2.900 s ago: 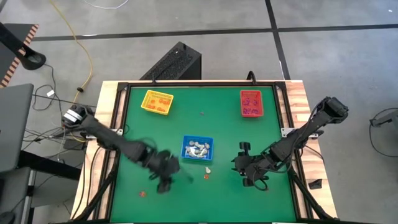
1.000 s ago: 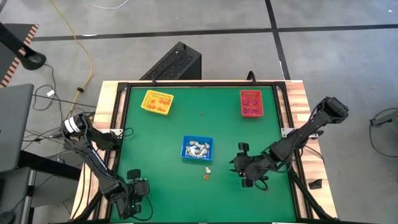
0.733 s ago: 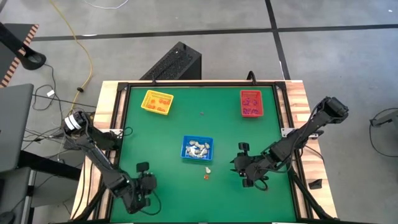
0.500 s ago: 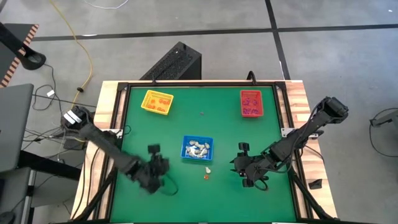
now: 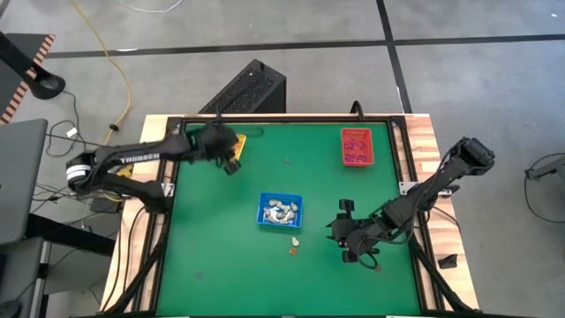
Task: Sort Halloween decoration
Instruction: Put the orange pumpkin toy into the yellow bin, then put the purple witch hat toy into the red bin
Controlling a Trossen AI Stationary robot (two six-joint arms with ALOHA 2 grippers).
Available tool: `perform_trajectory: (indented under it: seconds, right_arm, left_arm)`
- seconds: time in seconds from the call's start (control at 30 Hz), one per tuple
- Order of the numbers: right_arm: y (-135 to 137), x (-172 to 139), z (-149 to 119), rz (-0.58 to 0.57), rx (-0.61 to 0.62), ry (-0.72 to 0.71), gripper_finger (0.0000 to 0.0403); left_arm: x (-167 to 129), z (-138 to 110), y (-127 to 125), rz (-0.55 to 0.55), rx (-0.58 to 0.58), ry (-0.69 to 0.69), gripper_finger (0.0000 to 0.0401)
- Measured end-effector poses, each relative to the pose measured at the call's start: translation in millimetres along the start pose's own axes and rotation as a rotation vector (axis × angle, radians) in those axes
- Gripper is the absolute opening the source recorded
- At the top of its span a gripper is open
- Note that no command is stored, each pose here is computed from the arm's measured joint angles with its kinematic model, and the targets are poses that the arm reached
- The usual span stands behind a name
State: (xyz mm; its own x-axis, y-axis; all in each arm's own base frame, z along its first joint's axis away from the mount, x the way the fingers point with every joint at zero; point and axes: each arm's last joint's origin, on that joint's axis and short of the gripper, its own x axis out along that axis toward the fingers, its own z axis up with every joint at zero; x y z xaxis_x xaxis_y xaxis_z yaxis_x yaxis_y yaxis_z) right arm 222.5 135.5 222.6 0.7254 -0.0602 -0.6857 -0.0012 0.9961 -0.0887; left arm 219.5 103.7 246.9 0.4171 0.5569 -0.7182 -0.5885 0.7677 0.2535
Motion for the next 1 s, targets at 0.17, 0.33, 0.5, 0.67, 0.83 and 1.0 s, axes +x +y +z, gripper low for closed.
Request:
perform_trajectory:
  seconds: [0.17,0.33,0.5,0.67,0.83,1.0]
  right_arm:
    - [-3.8,1.4,-1.5,-0.018,0.003,0.025,0.0173]
    - [-7.7,3.1,-1.3,-0.033,0.009,0.037,0.0173]
    - [-18.2,7.6,0.1,-0.059,0.011,0.062,0.0173]
    - [-66.2,23.7,18.5,-0.017,0.085,0.103,0.0173]
    - [-145.4,33.4,41.3,-0.113,0.243,-0.030,0.0173]
    - [-213.4,57.3,33.0,-0.147,0.323,-0.059,0.0173]
  left_arm:
    - [33.7,-9.8,43.7,0.000,-0.180,0.051,0.0096]
    - [59.5,-19.5,55.4,-0.005,-0.252,0.129,0.0099]
    - [71.1,-22.9,54.5,0.032,-0.243,0.169,0.0127]
    - [64.5,-18.5,56.0,0.019,-0.234,0.121,0.0172]
    - [43.5,-6.7,58.8,-0.050,-0.259,-0.017,0.0200]
    - [16.2,9.5,43.7,-0.192,-0.265,-0.193,0.0198]
